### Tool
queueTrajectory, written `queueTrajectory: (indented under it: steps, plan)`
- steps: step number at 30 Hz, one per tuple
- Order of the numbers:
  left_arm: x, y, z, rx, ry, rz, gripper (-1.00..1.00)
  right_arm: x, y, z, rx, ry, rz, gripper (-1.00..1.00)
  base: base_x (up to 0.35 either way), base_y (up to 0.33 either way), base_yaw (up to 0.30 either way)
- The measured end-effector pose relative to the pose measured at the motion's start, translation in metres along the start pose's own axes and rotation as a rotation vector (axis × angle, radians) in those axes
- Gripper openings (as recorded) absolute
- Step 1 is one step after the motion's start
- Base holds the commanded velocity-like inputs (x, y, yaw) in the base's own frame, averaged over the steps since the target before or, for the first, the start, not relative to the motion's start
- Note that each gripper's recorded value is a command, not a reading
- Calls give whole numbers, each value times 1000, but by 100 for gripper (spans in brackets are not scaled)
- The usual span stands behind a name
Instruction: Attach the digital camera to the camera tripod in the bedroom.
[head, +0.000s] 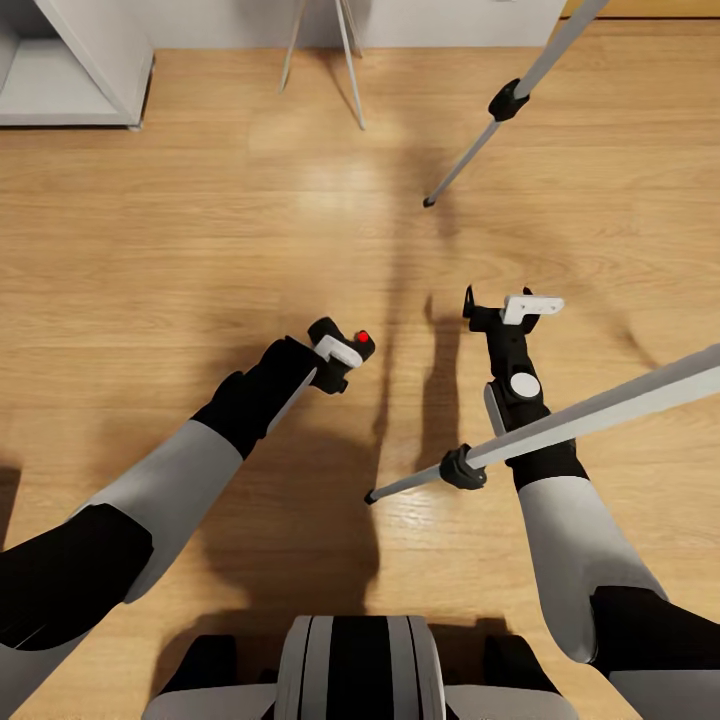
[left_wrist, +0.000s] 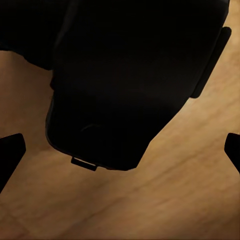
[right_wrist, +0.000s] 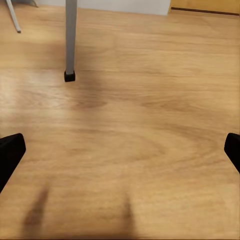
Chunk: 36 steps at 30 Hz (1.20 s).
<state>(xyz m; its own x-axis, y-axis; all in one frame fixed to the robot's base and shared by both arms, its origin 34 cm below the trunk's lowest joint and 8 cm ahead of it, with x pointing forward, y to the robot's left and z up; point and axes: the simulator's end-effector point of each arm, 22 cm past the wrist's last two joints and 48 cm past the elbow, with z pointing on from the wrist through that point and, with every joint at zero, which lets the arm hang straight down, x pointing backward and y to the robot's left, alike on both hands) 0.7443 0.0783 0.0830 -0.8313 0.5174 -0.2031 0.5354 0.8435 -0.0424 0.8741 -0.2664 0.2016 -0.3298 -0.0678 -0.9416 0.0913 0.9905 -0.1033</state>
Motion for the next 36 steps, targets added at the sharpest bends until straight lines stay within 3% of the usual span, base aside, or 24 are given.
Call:
queueTrajectory:
  steps: [36]
  plan:
    - [-1,0,1,0,-3,-1,100,2,5,0,-4,2,7,100,8,4,0]
